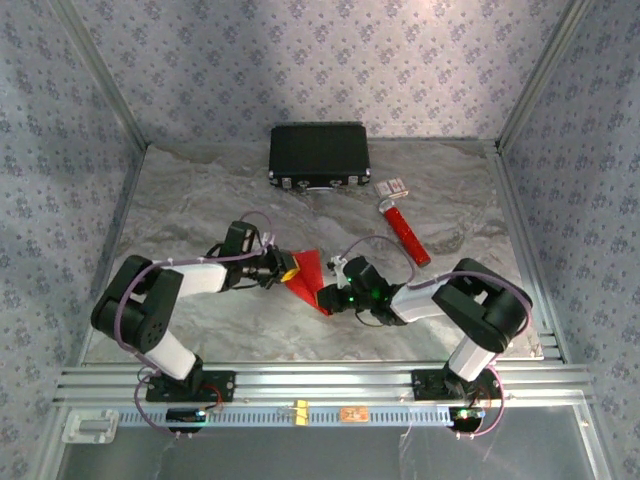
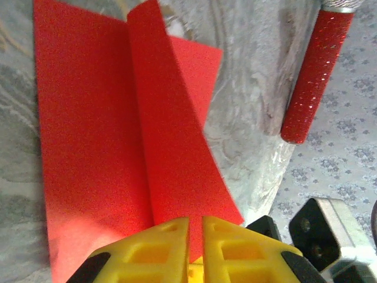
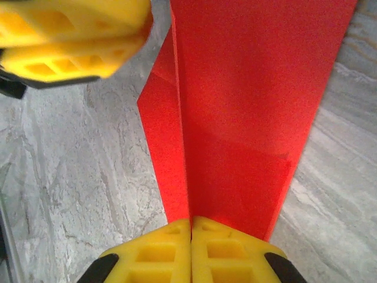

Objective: Fold a paper plane with a square sheet of paper (pick it up from the middle)
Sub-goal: Fourth fold the wing at the center of the table.

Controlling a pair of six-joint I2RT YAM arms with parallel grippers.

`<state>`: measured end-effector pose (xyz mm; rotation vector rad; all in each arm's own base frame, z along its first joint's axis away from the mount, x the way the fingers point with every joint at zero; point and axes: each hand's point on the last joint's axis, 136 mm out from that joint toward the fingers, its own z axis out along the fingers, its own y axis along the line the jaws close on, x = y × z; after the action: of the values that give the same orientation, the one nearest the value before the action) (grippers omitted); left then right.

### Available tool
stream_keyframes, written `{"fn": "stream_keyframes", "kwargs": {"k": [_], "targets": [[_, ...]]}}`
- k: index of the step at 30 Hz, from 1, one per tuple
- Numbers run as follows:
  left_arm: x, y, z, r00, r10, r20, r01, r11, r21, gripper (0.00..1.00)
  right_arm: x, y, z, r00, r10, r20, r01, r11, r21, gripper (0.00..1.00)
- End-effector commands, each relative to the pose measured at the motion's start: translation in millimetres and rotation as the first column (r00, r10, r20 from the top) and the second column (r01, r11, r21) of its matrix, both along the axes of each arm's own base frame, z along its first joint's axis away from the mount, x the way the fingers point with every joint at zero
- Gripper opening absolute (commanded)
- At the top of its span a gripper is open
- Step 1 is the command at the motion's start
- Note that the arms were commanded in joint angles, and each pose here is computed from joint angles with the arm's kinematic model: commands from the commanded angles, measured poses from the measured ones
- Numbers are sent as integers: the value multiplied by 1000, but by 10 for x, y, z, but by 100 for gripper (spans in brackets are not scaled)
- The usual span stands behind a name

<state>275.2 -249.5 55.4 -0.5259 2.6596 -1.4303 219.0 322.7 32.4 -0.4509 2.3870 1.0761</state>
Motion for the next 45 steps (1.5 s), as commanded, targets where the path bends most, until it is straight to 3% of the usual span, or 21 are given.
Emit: {"fn": "stream_keyframes", "kwargs": {"k": [1,17,29,45], "targets": [[-77,-66,-69,999,-38,-14,37,999,-15,12,-23,24,6,999,-8,-47,11,998,69,7],[-148,-42,-353,997,-45,-67,48,998,33,10,19,6,-51,990,-22,-143,48,982,183,6],[-323,127,-683,991,-37,-132,55,990,131,6,72,-65,-14,981,-28,-191,66,979,193,6],[-275,136,-686,991,-41,-128,60,988,143,6,90,-57,-56,973,-7,-229,54,979,197,6]]}}
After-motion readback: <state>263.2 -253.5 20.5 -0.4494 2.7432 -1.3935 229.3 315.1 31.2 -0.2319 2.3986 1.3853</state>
